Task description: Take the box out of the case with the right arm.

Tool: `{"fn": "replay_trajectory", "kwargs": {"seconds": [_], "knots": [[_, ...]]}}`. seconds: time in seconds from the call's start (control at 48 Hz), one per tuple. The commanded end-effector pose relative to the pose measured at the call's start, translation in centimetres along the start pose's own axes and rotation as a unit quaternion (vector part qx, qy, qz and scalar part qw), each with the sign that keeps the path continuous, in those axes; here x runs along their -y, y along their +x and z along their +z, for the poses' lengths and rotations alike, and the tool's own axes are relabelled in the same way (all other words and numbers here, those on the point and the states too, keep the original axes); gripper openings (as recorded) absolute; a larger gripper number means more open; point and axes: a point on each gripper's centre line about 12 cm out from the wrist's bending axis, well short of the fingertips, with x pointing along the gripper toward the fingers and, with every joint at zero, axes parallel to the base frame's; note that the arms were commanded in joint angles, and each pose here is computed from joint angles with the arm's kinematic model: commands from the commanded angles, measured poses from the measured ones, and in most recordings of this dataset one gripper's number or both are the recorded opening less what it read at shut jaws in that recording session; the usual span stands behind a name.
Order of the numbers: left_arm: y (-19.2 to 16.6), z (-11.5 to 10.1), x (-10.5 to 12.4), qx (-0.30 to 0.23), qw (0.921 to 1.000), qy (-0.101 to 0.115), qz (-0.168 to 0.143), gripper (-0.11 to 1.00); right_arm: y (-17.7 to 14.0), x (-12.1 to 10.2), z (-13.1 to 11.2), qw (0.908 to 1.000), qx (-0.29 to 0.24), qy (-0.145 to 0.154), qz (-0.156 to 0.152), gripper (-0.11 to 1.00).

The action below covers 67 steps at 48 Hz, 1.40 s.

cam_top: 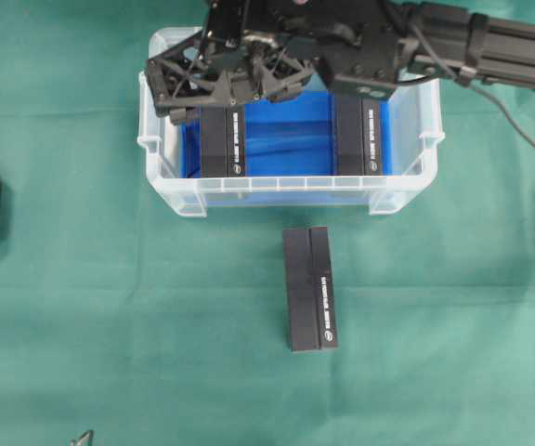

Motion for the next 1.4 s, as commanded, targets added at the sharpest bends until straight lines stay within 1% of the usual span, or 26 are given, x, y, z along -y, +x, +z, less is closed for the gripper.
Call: {"fn": "replay_trajectory", "kwargs": {"seconds": [0.0, 0.25, 0.396, 0.667, 0.792, 0.918, 1.084, 1.23, 1.376], "knots": [[-0.3, 0.3, 0.0, 0.006, 1.0, -0.001, 0.0, 0.0, -1.3, -0.3, 0.0, 0.9998, 0.005, -0.003, 0.017, 0.93], [-0.3, 0.3, 0.0, 0.006, 1.0, -0.002, 0.0, 0.0, 1.0, 0.1, -0.1, 1.0, 0.004, -0.004, -0.005, 0.93], [-0.2, 0.3, 0.0, 0.005, 1.0, -0.004, 0.0, 0.0, 2.2, 0.4, -0.1, 1.0, 0.004, -0.001, -0.002, 0.95], [-0.2, 0.4, 0.1, 0.006, 1.0, -0.003, 0.0, 0.0, 5.5, 1.0, -0.3, 0.9999, 0.002, 0.009, 0.004, 0.95], [-0.1, 0.5, 0.0, 0.005, 1.0, -0.004, 0.0, 0.0, 7.6, 1.3, -0.8, 0.9999, -0.009, 0.013, -0.005, 0.95], [-0.1, 0.5, 0.1, 0.005, 1.0, -0.003, 0.0, 0.0, 9.0, 1.5, -1.1, 0.9997, -0.016, 0.015, -0.012, 0.95], [0.0, 0.5, 0.1, 0.005, 1.0, -0.003, 0.0, 0.0, 9.8, 1.4, -1.1, 0.9996, -0.017, 0.02, -0.01, 0.95], [0.0, 0.5, 0.1, 0.005, 1.0, -0.003, 0.0, 0.0, 9.9, 1.5, -1.1, 0.9993, -0.017, 0.031, -0.011, 0.95], [0.0, 0.5, 0.1, 0.005, 1.0, -0.004, 0.0, 0.0, 9.8, 1.4, -1.0, 0.9992, -0.016, 0.034, -0.01, 0.95]]}}
